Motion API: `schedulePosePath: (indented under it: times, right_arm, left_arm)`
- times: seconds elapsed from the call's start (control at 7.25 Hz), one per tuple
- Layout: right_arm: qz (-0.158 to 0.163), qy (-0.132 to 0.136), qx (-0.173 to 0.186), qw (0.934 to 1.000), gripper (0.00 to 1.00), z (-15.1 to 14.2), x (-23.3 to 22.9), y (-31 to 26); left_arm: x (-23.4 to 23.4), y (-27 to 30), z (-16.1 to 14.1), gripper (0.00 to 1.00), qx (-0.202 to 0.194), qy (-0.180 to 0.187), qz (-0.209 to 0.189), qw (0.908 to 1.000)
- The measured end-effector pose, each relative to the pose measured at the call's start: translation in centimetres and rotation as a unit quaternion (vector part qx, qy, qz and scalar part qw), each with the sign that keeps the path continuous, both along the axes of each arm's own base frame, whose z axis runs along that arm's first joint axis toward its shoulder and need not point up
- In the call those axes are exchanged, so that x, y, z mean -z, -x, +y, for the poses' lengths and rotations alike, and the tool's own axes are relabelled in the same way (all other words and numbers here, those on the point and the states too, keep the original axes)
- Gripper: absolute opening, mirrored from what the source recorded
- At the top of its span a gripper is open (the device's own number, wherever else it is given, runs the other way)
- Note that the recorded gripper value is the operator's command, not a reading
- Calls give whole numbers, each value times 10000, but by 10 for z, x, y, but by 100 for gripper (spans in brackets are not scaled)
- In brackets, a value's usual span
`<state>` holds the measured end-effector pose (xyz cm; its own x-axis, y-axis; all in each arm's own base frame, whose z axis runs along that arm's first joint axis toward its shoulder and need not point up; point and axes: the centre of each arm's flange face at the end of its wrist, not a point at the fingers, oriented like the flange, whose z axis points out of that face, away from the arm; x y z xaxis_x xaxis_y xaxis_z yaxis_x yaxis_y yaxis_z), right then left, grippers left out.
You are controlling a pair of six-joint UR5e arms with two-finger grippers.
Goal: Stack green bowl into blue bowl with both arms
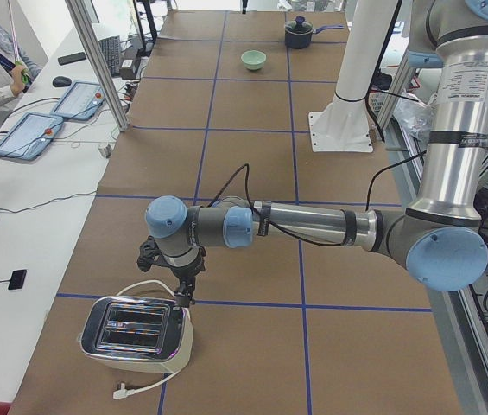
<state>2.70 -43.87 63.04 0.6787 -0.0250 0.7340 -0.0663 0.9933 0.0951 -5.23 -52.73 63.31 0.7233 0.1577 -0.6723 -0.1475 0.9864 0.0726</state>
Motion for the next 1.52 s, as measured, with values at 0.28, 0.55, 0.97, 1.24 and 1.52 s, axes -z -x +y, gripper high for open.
schedulePosePath:
  times: [0.28,0.55,0.97,1.24,1.52]
  right_arm:
    - [19,-115,100,9999,100,-5,4,4]
    - [12,-197,134,9997,100,-11,10,6]
    - [4,-246,127,9996,100,-16,15,7]
    - [5,-265,130,9996,100,-18,17,7]
    - [6,-284,140,9995,100,-19,18,8]
  left_arm:
    - [1,0,-1,99,-1,-5,0,10000]
    - [11,-2,-6,100,54,-36,6,10000]
    - [54,-38,-17,100,406,161,36,9990]
    - [78,-77,-21,100,564,269,88,9980]
    - [97,-129,-23,100,662,259,371,9968]
